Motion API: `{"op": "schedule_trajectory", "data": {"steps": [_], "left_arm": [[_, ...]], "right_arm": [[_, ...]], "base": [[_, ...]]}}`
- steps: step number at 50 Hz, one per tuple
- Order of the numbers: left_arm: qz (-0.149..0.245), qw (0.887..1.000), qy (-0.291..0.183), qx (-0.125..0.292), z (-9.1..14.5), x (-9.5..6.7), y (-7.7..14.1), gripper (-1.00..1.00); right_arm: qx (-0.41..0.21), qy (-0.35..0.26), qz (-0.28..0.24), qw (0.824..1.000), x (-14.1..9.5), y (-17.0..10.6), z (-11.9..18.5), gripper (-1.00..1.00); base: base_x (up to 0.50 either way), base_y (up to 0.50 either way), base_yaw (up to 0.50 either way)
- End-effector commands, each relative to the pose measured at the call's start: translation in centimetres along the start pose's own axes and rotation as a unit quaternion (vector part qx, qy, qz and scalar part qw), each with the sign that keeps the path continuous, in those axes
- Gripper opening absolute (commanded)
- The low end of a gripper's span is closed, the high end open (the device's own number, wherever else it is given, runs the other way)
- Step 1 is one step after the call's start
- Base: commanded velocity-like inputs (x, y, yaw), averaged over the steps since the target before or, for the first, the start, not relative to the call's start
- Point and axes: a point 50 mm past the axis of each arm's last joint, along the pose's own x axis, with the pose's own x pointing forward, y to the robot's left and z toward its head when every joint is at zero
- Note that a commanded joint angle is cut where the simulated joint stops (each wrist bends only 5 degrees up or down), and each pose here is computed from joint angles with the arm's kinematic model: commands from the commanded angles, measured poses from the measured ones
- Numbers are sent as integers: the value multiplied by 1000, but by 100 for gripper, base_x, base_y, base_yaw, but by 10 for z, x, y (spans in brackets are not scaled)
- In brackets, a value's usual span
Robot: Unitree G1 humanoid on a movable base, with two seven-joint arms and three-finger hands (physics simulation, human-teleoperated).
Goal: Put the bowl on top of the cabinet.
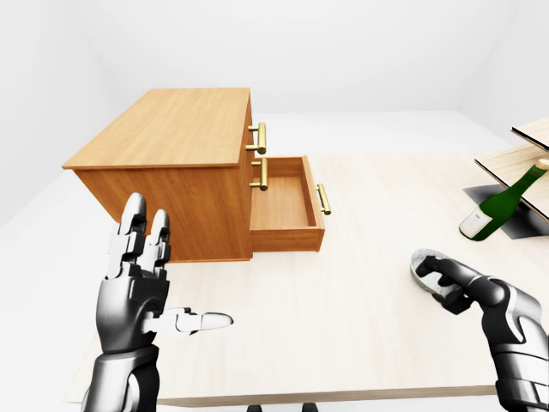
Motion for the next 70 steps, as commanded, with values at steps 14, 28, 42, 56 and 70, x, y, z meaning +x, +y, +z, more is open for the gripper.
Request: {"op": "schedule_trajectory", "data": {"steps": [14, 28, 42, 56, 70], "left_arm": [[0, 1000, 3, 0, -1, 0, 0, 100], [-1, 1000, 4, 0, -1, -1, 0, 100], [-3, 1000, 15, -1, -5, -3, -2, 100], [-4, 1000, 14, -1, -4, -4, -3, 100], [-5, 1000, 17, -1, -4, -5, -3, 100]], "right_arm": [[0, 0, 34, 999, -5, 36, -8, -100], [-159, -64, -261, 950, -95, -39, 71, -100], [-160, -77, -427, 887, -167, -32, 112, -100], [-122, -174, -480, 851, -218, 0, 150, -100], [-335, -378, -391, 769, -251, 95, 215, -100]], "base": [[0, 0, 0], [0, 0, 0], [0, 0, 0], [0, 0, 0], [0, 0, 0]]}}
